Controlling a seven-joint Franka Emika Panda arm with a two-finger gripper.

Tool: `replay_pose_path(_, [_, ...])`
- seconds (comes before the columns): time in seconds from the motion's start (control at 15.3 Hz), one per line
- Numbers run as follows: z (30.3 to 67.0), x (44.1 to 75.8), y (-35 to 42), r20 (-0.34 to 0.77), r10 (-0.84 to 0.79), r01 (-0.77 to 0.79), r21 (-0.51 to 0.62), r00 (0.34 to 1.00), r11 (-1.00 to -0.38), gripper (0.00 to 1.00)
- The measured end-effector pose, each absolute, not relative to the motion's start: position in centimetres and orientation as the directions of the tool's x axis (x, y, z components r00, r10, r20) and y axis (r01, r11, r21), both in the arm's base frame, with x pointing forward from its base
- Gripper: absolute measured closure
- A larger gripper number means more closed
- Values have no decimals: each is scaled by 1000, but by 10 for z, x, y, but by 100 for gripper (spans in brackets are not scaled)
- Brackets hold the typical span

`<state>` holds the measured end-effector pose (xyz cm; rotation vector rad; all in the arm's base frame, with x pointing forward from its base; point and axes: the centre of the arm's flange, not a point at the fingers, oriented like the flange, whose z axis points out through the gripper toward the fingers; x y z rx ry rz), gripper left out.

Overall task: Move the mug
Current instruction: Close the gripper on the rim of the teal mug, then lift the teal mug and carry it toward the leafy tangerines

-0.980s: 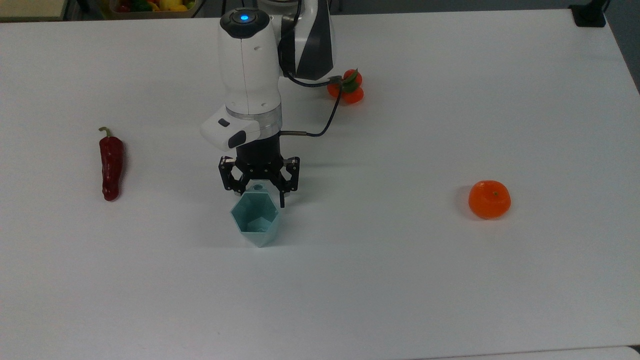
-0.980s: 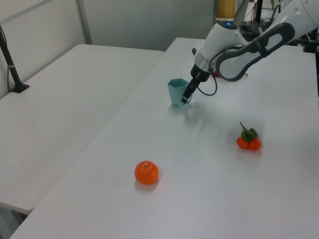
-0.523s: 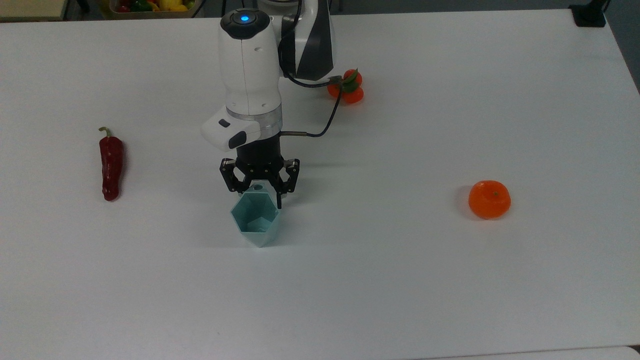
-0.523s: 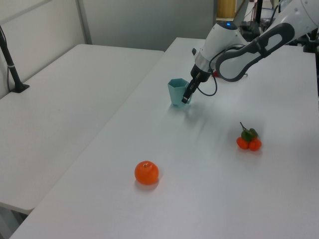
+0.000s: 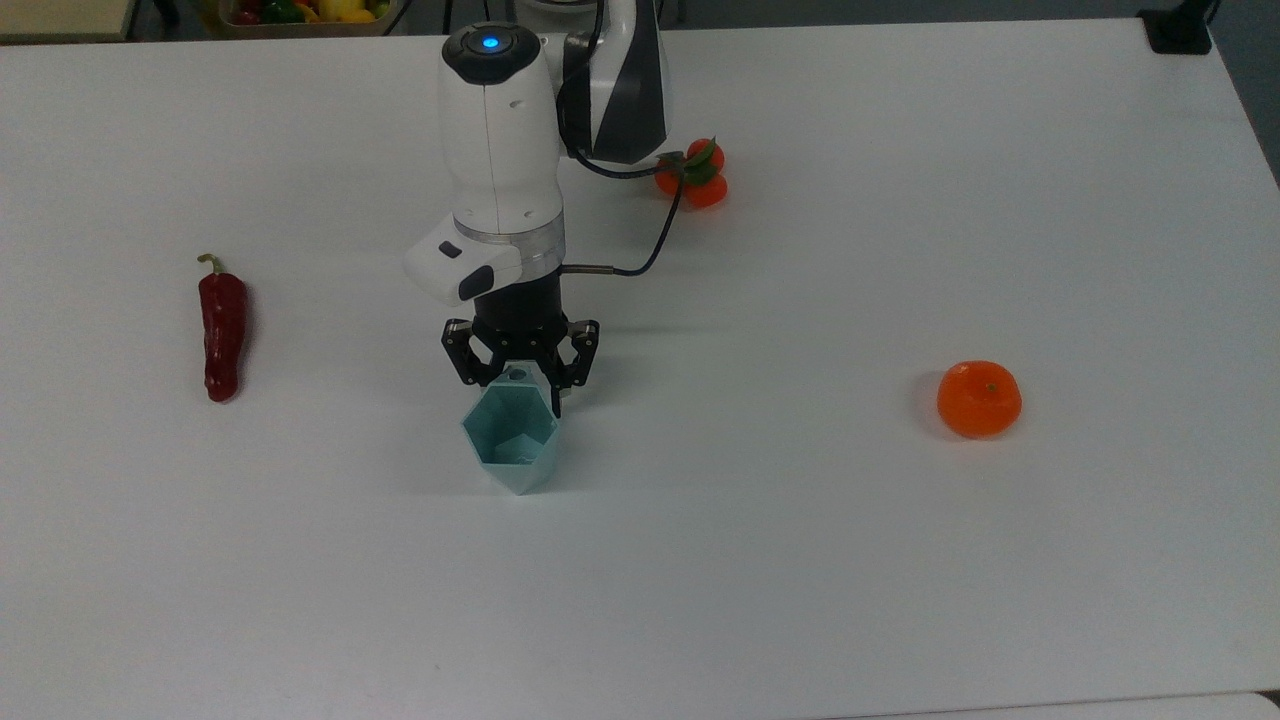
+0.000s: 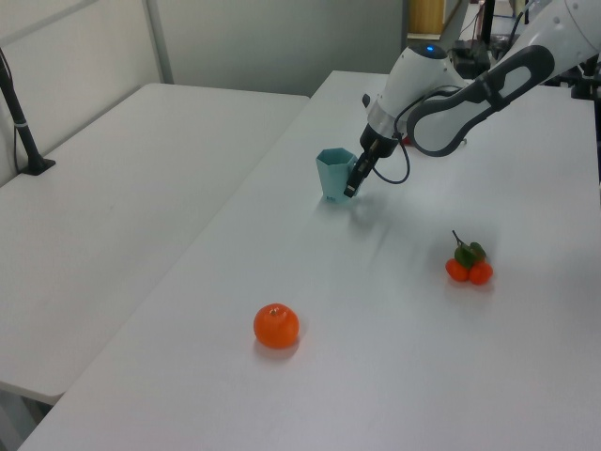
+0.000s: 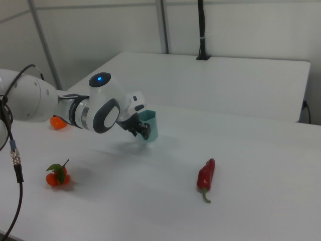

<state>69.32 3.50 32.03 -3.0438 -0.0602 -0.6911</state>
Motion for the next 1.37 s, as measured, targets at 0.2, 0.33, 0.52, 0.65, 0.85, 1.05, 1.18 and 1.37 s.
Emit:
replay_pose_path(0.2, [320, 693, 35, 432, 33, 42, -11, 901, -999, 63])
replay_pose_path(0.33, [320, 693, 35, 432, 38, 45, -7, 901, -999, 67])
replay_pose_path(0.52, [321, 693, 36, 433, 52, 55, 5, 900, -998, 77])
replay_pose_path(0.65, [321, 693, 36, 433, 52, 55, 5, 900, -998, 77])
replay_pose_path(0.85, [321, 693, 36, 433, 52, 55, 5, 900, -998, 77])
replay_pose_path(1.05, [326, 693, 35, 440, 47, 51, 3, 897, -999, 77])
replay_pose_path(1.18, [340, 693, 34, 457, 30, 36, -5, 889, -999, 77])
replay_pose_path(1.37, [366, 691, 33, 488, 2, 13, -19, 873, -1000, 77])
